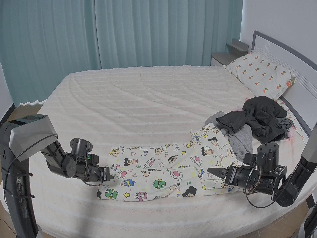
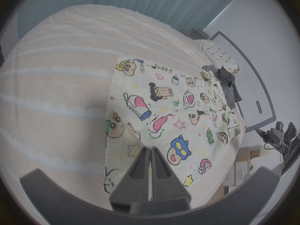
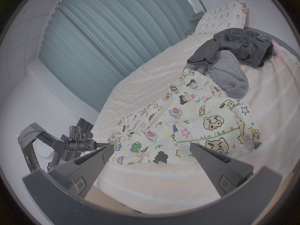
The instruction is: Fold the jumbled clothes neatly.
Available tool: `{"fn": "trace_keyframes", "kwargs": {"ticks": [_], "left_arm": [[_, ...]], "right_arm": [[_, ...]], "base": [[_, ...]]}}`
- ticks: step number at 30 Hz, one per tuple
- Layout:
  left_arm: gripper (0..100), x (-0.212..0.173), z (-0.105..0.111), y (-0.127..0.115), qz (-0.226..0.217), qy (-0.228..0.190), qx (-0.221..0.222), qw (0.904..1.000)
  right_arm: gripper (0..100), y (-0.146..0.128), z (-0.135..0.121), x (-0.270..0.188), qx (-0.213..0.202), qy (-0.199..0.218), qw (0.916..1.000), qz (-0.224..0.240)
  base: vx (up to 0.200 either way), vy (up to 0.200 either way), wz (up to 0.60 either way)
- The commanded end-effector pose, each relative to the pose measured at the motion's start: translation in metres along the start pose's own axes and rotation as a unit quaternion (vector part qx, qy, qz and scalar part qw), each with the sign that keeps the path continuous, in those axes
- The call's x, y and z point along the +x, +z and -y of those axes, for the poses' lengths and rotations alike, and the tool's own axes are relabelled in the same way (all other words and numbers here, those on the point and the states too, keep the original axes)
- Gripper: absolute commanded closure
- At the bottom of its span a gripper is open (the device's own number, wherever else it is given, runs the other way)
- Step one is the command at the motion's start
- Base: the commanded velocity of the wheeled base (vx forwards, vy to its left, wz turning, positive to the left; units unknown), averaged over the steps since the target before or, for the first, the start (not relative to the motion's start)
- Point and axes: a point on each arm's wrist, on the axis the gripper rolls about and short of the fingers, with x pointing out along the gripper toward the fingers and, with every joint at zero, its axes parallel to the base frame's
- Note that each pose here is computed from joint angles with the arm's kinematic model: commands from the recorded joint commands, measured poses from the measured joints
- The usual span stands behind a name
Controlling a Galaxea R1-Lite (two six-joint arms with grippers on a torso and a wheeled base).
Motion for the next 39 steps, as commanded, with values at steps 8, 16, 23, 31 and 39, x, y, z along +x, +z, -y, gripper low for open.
{"fn": "trace_keyframes", "kwargs": {"ticks": [8,16,23,31,39], "left_arm": [[100,0.001,-0.006,0.006,0.009,0.004,-0.004,0.9999],[0,0.017,-0.013,0.008,0.008,0.015,-0.005,0.9998],[0,0.027,-0.013,0.013,0.011,0.017,-0.001,0.9998],[0,0.029,-0.009,0.012,0.007,0.014,0.003,0.9999],[100,0.027,-0.007,0.008,-0.015,0.026,-0.004,0.9995]], "right_arm": [[0,-0.004,0.002,0.003,0.0,-0.005,1.0,-0.009],[0,-0.005,0.003,0.005,0.0,-0.007,0.9999,-0.012],[0,-0.006,0.003,0.005,0.001,-0.007,0.9999,-0.012],[0,-0.006,0.003,0.005,0.001,-0.007,0.9999,-0.012],[0,-0.005,0.004,0.005,0.003,-0.007,0.9999,-0.012]], "base": [[0.0,0.0,0.0],[0.0,0.0,0.0],[0.0,0.0,0.0],[0.0,0.0,0.0],[0.0,0.0,0.0]]}}
